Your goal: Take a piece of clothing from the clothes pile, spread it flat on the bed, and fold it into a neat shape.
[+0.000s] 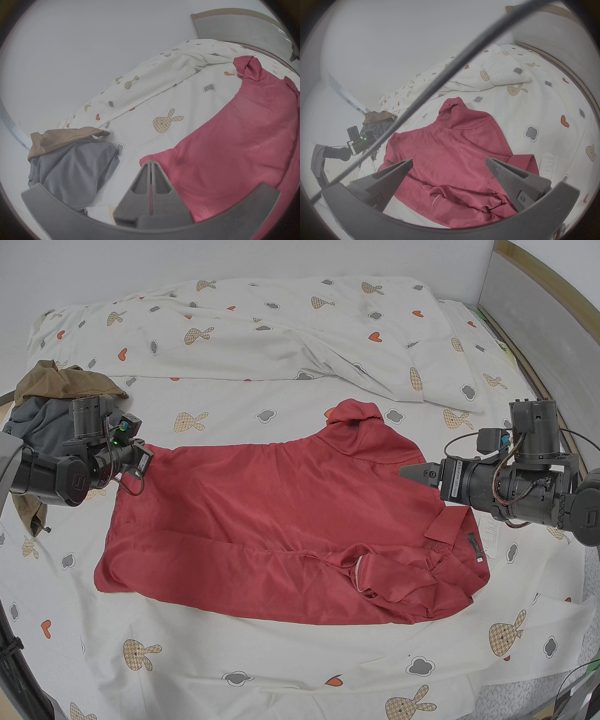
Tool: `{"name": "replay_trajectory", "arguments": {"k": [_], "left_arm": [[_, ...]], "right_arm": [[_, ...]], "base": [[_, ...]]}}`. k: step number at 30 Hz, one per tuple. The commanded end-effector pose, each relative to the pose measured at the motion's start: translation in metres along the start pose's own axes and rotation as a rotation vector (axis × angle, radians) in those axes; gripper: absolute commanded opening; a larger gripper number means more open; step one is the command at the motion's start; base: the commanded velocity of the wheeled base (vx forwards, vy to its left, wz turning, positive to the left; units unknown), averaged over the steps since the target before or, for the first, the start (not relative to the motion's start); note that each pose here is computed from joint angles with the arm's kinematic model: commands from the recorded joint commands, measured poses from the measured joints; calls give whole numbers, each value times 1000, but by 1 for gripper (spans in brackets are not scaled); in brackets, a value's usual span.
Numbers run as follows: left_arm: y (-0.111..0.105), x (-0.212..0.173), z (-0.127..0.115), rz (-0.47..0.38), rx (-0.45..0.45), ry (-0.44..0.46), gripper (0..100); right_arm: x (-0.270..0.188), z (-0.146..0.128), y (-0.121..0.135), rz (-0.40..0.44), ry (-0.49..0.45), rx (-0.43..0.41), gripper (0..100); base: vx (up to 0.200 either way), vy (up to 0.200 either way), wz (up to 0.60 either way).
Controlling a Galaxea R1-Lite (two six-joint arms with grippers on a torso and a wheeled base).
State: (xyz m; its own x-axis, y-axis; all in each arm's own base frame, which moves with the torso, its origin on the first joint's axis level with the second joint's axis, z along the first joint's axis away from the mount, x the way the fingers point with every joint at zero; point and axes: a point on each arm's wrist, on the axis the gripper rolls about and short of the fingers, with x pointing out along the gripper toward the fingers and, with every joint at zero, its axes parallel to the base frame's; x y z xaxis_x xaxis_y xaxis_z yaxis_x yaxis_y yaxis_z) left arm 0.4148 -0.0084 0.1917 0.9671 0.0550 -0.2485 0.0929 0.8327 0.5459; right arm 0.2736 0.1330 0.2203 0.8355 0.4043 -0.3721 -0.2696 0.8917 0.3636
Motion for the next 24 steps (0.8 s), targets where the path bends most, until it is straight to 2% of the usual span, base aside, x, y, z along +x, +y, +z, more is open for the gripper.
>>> {"name": "replay_trajectory", "arguments": {"k": [1,13,14,24], "left_arm": [[4,-9,6,18,-6,-14,0],[4,-3,4,10,-58,29,0],[4,-3,4,10,-58,29,100],[1,44,-7,11,-58,53,100]], "right_arm": [[0,-1,2,5,3,-2,100],[1,-1,1,0,4,-1,100],[1,-1,1,1,5,-1,100],[1,-1,1,3,5,-1,100]], "base": [[0,0,0],[0,0,0],[0,0,0],[0,0,0]]}}
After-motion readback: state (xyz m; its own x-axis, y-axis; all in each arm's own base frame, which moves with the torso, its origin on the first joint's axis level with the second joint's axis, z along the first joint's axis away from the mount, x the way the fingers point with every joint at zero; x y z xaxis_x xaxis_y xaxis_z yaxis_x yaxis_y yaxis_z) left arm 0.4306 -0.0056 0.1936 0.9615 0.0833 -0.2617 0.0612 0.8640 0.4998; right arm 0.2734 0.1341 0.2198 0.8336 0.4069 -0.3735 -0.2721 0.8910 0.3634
